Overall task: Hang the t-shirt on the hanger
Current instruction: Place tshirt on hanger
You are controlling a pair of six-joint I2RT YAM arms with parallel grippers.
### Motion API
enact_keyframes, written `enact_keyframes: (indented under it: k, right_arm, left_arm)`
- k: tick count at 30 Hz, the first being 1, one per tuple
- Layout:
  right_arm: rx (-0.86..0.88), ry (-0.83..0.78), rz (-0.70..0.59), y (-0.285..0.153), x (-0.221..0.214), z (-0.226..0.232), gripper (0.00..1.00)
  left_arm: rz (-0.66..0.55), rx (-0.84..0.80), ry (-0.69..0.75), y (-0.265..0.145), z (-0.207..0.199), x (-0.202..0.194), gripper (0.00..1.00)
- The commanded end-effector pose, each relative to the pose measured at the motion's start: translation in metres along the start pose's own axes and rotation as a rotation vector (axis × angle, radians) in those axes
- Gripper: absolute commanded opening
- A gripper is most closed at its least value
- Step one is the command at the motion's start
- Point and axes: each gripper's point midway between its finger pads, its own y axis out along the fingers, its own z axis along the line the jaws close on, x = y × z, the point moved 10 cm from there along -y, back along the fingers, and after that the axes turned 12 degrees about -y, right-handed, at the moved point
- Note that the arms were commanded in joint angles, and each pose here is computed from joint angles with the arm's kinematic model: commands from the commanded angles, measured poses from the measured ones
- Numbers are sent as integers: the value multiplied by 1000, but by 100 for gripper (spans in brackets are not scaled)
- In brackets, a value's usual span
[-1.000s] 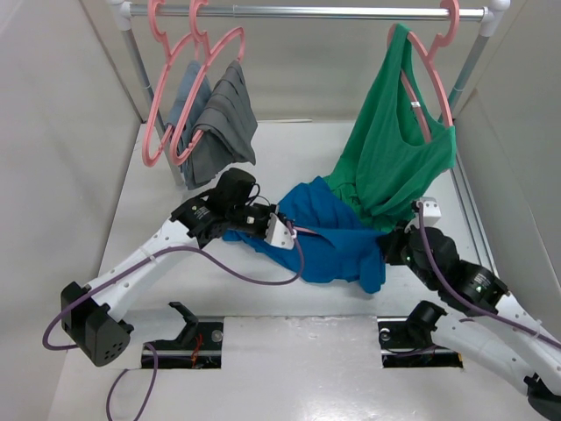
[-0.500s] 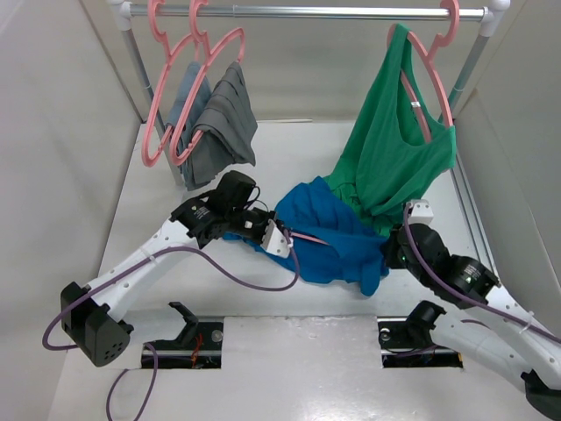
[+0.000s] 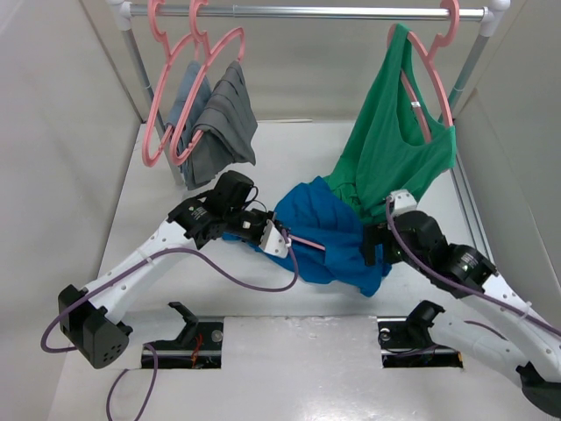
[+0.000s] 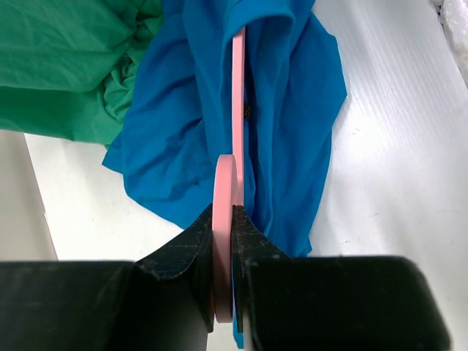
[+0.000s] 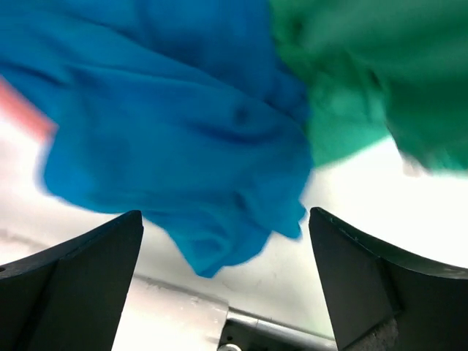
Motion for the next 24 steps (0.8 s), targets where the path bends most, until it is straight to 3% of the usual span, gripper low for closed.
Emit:
enact_keyframes:
  k: [1, 7, 9, 14, 20, 24]
  right_arm:
    - [180, -195, -188, -4, 51, 11, 100]
    - [529, -482, -264, 12, 84, 59, 100]
    - [571, -551, -258, 24, 89, 75, 100]
    - [570, -605, -213, 52, 80, 89, 100]
    - [495, -580, -279, 71, 72, 90, 95]
    - [472, -575, -293, 81, 71, 92, 77]
  left_arm:
    - [-82, 29, 40, -14, 4, 20, 0]
    - [-80, 30, 49, -14, 4, 20, 0]
    - [-73, 35, 49, -15, 5, 19, 0]
    - [-85, 55, 57, -17, 9, 23, 0]
    - [-128, 43, 40, -19, 9, 30, 0]
    - [-175, 34, 17, -21, 9, 38, 0]
